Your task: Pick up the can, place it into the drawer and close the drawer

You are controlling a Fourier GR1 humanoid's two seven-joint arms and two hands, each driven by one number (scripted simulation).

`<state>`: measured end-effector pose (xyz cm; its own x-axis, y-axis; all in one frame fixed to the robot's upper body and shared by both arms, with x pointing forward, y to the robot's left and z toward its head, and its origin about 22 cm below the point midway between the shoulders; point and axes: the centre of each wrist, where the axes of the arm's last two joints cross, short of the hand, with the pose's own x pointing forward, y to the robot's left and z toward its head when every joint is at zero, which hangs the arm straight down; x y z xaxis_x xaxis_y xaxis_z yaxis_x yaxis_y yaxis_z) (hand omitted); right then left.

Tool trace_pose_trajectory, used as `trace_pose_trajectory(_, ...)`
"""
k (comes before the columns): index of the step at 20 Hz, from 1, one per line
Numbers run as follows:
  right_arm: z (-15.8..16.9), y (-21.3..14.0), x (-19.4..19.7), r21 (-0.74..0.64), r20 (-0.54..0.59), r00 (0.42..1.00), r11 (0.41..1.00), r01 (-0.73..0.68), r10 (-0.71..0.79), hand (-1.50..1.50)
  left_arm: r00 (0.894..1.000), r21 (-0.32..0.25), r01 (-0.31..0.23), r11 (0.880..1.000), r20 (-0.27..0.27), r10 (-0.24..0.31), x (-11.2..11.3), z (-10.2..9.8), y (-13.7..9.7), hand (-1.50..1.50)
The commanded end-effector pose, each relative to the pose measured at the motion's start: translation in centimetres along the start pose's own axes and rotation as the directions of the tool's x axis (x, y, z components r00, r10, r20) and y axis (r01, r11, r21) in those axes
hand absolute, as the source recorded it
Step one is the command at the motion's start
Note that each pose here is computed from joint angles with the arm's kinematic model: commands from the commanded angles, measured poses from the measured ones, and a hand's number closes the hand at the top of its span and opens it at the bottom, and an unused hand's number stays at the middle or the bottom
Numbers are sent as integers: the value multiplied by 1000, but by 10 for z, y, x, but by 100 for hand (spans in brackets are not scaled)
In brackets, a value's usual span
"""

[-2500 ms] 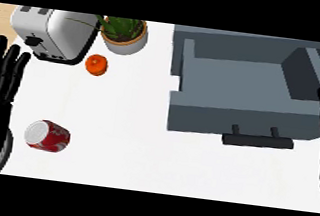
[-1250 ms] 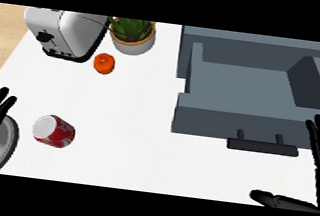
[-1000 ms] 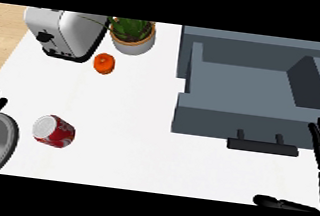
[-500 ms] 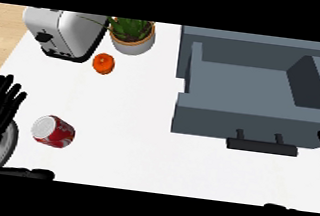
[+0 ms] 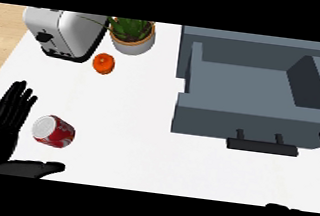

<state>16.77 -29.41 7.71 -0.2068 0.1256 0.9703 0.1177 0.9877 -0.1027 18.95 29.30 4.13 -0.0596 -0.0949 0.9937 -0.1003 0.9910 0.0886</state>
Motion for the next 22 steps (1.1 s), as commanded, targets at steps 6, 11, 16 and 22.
trace_pose_trajectory(6, -6, -5, -25, 3, -4, 1000, 1000, 24, -24, -150, 1000, 40, 13, 999, -14, -12, -35, -1, 22, -150)
trace_pose_trajectory(11, 2, -2, 5, 7, -2, 1000, 1000, 14, -14, -150, 1000, 50, 13, 999, -25, -12, -37, -4, 37, -150)
trace_pose_trajectory(16, 6, -8, -2, 9, 11, 1000, 1000, -1, 1, -150, 999, 50, 27, 998, -44, -25, -70, 1, 48, -150)
trace_pose_trajectory(22, -11, 11, -11, 2, 13, 1000, 1000, -8, 8, -150, 998, 53, 40, 998, -43, -38, -78, 3, 65, -150)
